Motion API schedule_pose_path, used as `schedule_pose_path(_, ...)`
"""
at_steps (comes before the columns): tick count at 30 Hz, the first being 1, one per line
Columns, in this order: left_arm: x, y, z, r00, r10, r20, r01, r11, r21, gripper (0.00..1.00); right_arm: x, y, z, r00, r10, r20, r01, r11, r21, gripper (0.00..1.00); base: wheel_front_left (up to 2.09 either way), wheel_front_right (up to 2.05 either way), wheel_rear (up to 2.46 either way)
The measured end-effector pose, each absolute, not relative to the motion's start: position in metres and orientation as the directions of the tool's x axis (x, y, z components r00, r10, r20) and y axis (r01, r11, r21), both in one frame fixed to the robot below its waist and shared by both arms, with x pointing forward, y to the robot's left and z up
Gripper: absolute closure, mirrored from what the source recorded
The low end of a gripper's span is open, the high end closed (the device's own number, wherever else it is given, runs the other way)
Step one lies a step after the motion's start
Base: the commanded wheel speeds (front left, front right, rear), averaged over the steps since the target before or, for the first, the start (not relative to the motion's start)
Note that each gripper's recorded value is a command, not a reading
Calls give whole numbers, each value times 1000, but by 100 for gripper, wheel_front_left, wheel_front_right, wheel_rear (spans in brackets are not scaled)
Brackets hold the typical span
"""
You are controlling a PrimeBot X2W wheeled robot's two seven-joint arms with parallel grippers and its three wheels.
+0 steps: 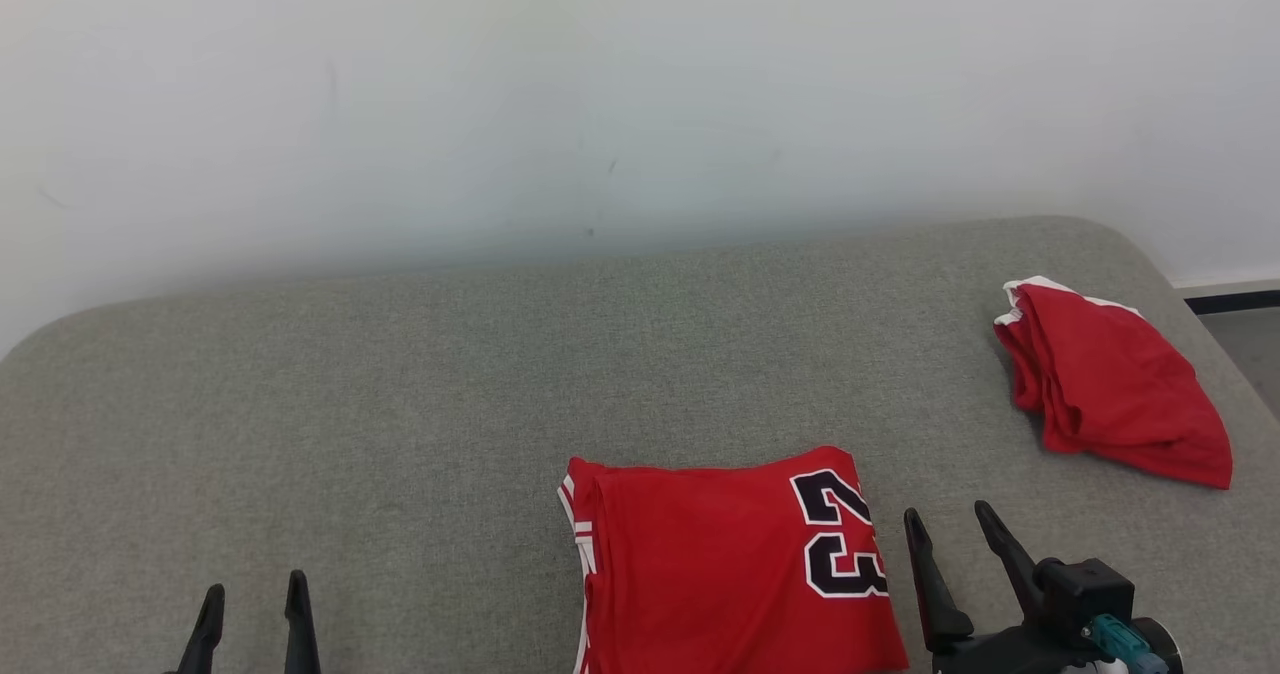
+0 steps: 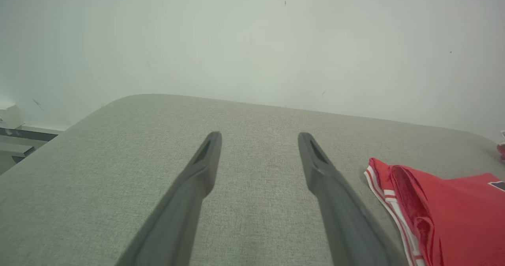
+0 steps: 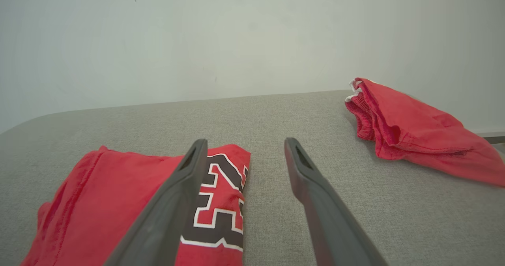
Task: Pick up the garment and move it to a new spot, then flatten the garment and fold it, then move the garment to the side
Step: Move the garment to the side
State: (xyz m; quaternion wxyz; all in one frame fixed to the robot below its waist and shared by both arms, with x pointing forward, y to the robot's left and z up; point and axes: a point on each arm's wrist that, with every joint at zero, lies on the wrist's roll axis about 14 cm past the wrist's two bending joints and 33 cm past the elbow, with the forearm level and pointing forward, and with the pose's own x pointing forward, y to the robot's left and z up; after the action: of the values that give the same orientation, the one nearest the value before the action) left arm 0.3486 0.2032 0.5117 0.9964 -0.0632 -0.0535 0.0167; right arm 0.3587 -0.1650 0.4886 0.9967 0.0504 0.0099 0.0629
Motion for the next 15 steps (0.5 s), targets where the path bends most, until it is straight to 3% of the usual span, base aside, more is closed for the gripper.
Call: schedule_pose_path(15,347,204,507,995,47,88,-37,993,-116,0,360,-160,483,990,136,-32,-131,985,115,0,0,0,0)
